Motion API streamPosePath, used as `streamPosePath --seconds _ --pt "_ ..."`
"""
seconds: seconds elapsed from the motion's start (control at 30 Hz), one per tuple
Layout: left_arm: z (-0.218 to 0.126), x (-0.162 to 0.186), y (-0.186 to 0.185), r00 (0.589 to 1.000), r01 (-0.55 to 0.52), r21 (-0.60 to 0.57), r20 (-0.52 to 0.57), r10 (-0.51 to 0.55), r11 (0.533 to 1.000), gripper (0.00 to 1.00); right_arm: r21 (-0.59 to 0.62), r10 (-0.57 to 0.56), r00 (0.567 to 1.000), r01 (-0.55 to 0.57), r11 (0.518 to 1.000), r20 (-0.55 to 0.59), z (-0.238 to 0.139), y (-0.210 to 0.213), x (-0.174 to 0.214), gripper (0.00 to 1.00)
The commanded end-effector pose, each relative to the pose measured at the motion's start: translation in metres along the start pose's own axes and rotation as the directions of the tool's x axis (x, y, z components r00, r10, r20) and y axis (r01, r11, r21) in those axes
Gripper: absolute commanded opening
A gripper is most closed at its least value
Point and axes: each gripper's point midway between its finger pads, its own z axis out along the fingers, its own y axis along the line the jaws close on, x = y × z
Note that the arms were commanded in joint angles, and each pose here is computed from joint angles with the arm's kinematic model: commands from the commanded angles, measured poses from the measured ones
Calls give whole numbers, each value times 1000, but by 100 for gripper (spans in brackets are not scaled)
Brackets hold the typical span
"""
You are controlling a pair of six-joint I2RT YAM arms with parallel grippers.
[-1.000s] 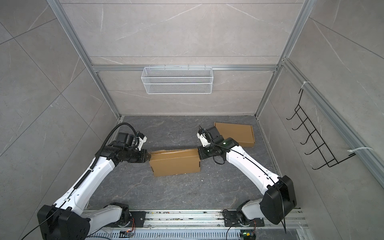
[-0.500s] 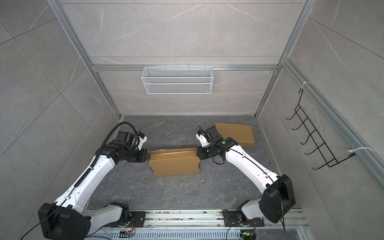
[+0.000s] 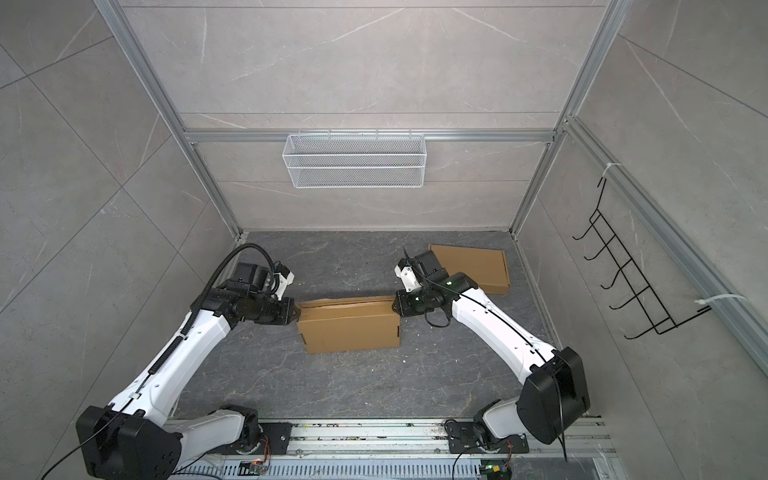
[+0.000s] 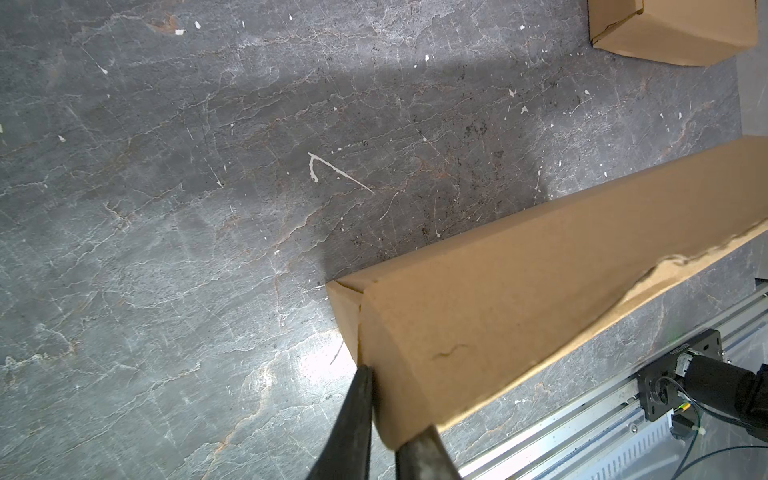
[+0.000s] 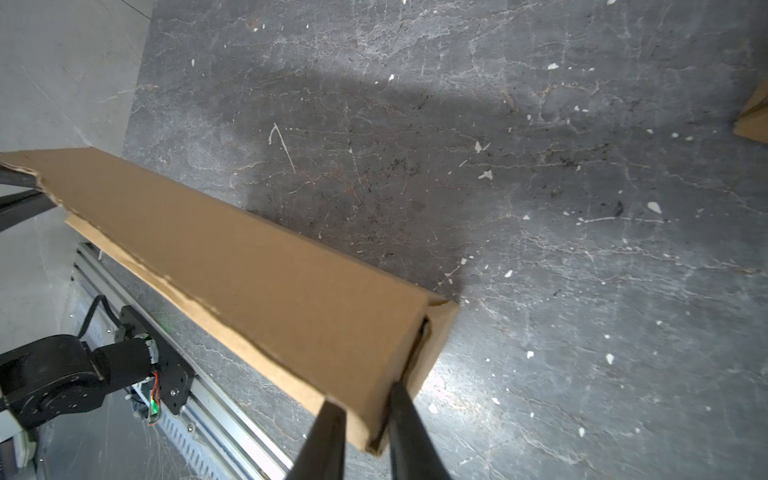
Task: Fold the paper box
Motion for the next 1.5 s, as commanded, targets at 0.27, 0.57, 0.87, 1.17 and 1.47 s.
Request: streamPosePath --seconds 0.27,0.57,0.87,1.17,1.47 --pt "-8 4 1 1000 -6 -16 -30 5 1000 14 134 -30 993 46 990 -117 21 -31 32 11" --pt "-12 -6 1 1000 -6 -29 -27 5 1000 14 157 -50 989 72 985 -138 24 -33 40 8" --pt "-18 -15 -2 999 8 -31 -33 -9 999 13 207 -80 986 110 972 -149 27 -40 45 6" --pt "-22 -15 -1 999 8 -44 -51 -10 999 20 211 -117 987 139 968 -109 29 -40 44 5" --pt "-20 -8 8 999 27 -57 34 -25 998 58 217 -131 987 148 965 -93 28 -41 45 5"
